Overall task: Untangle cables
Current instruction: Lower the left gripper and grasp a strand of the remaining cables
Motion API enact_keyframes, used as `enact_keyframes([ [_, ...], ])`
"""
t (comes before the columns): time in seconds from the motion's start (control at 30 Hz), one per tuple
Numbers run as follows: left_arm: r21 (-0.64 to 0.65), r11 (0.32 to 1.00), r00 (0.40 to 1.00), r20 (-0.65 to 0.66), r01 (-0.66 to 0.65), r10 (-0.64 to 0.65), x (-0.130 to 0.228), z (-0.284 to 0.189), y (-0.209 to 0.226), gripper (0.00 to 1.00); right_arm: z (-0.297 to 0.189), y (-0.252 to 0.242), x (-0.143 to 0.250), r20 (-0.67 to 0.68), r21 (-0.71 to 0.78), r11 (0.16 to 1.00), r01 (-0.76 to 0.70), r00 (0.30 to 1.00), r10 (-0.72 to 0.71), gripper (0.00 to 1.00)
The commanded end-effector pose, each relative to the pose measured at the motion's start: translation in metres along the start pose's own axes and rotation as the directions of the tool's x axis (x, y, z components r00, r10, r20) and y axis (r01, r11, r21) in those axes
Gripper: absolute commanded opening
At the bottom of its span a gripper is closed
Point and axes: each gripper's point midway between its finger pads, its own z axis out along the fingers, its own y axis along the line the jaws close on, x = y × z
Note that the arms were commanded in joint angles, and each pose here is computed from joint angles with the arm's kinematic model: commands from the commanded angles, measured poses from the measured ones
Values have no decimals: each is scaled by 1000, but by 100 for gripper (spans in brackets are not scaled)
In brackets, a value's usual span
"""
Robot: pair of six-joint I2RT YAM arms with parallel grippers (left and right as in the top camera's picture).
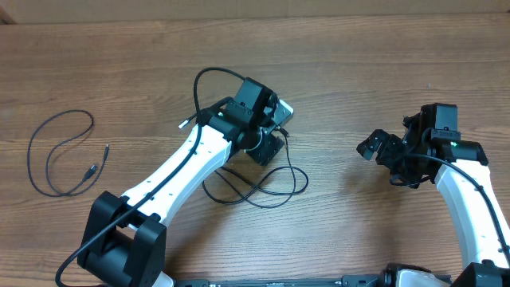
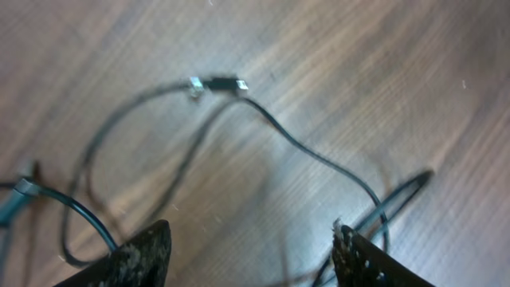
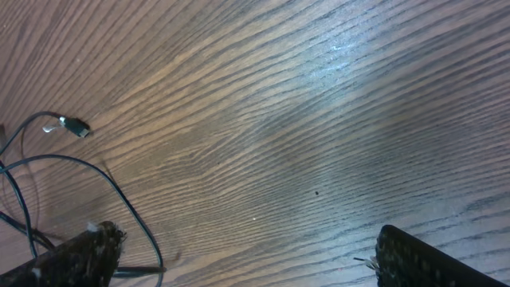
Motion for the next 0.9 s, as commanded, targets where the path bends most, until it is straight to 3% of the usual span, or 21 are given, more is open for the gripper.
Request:
enact_keyframes([
  [0.0, 54, 998, 997, -69, -41, 45, 18, 15, -14, 66, 2, 2, 1, -5, -2, 1000, 8, 1000, -8, 100],
  [0.47, 80, 989, 959, -246, -126, 142, 58, 65, -42, 63, 2, 2, 0, -3, -3, 1000, 8, 1000, -8, 100],
  [0.73, -115, 982, 946, -306, -148, 106, 66, 79, -5, 38, 2, 2, 1, -6, -2, 1000, 7, 1000, -7, 100],
  [0.87, -225, 968, 957, -287, -107, 39, 58, 76, 11, 4, 2, 1, 2, -10, 0, 1000, 6, 1000, -6, 100],
])
